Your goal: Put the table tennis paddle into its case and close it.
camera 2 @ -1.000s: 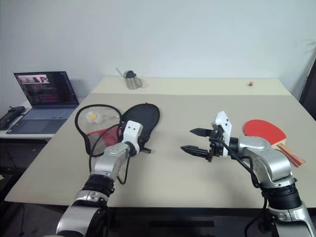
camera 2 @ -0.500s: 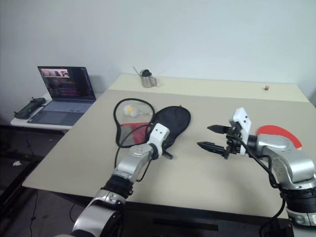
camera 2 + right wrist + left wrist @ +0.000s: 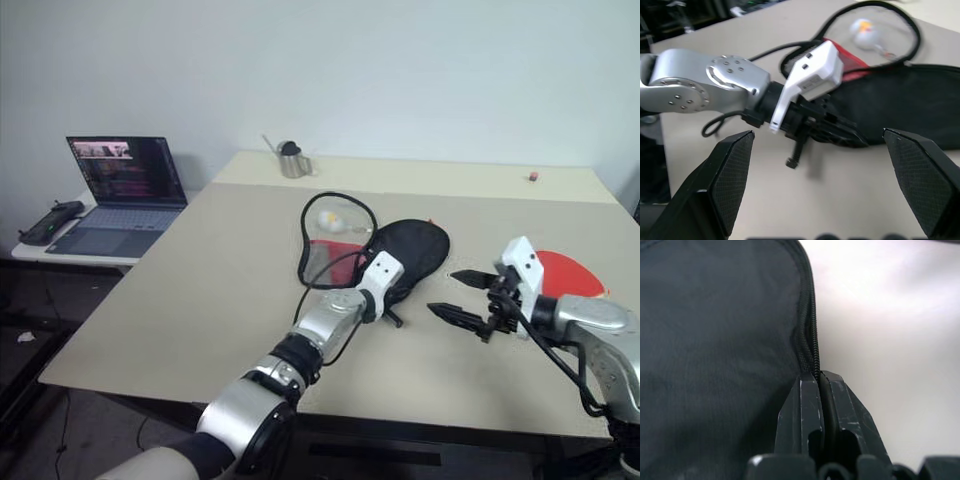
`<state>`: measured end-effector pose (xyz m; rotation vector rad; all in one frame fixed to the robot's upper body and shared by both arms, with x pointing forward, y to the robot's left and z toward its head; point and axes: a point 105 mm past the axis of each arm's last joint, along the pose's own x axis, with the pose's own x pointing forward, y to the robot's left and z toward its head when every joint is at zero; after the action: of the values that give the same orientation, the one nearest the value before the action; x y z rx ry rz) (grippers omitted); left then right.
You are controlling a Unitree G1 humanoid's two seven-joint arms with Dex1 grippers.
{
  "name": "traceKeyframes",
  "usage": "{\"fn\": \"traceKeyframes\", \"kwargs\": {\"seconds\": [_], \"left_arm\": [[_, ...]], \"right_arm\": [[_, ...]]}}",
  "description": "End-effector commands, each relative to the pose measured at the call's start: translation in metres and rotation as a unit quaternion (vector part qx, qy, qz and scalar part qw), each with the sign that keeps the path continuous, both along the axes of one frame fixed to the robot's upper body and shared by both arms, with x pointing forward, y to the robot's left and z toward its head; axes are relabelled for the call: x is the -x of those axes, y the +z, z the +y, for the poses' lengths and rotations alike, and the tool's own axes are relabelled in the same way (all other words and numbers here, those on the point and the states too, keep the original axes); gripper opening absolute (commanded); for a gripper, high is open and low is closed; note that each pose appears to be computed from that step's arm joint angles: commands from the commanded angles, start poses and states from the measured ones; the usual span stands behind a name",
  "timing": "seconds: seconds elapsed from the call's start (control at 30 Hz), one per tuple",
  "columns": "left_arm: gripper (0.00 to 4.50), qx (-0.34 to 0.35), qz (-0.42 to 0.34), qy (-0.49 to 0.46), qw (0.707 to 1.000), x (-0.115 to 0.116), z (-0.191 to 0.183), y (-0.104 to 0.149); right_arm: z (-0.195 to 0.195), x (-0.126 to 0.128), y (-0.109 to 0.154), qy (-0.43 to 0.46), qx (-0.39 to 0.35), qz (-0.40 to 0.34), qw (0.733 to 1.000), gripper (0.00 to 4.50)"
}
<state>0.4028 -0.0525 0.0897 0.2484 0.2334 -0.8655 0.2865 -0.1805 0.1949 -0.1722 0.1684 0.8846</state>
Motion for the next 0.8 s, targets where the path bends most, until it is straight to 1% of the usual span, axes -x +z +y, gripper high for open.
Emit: {"fn": "traceKeyframes", "kwargs": {"seconds": [0.03, 0.07, 0.17, 0.27, 0.37, 0.47, 0.5, 0.6, 0.67, 0.73, 0.8], "left_arm": [[0.04, 0.037, -0.02, -0.047, 0.998, 0.017, -0.047, 0.023], [0.04, 0.038, -0.02, -0.049, 0.998, 0.017, -0.047, 0.023], [0.77, 0.057, -0.014, -0.051, 0.997, 0.017, -0.044, 0.025], [1.82, 0.068, -0.022, -0.04, 0.997, 0.01, -0.035, 0.031], [2.89, 0.083, -0.038, -0.043, 0.995, 0.005, -0.022, 0.045], [3.92, 0.098, -0.065, -0.06, 0.991, 0.005, 0.005, 0.061], [3.92, 0.101, -0.072, -0.06, 0.991, 0.005, 0.017, 0.065], [3.92, 0.121, -0.083, -0.028, 0.989, 0.002, 0.073, 0.075], [3.92, 0.128, -0.085, -0.014, 0.988, 0.003, 0.096, 0.079], [3.92, 0.131, -0.091, 0.004, 0.987, 0.007, 0.134, 0.081], [3.92, 0.13, -0.095, 0.013, 0.987, 0.011, 0.157, 0.083]], "right_arm": [[0.0, 0.007, 0.013, -0.002, 0.0, -0.027, 1.0, 4.5], [0.001, 0.008, 0.013, -0.003, 0.0, -0.027, 1.0, 4.5], [0.002, 0.008, 0.012, -0.006, -0.003, -0.025, 1.0, 4.5], [0.003, 0.007, 0.01, -0.007, -0.007, -0.023, 1.0, 4.5], [0.006, 0.002, 0.01, -0.004, -0.012, -0.023, 1.0, 4.5], [0.011, -0.006, 0.011, -0.005, -0.022, -0.026, 0.999, 4.5], [0.012, -0.009, 0.012, -0.006, -0.027, -0.026, 0.999, 4.5], [0.018, -0.019, 0.012, -0.014, -0.047, -0.028, 0.998, 4.5], [0.02, -0.025, 0.011, -0.021, -0.052, -0.027, 0.998, 4.5], [0.026, -0.034, 0.007, -0.034, -0.066, -0.017, 0.997, 4.5], [0.03, -0.04, 0.004, -0.042, -0.075, -0.008, 0.996, 4.5]]}}
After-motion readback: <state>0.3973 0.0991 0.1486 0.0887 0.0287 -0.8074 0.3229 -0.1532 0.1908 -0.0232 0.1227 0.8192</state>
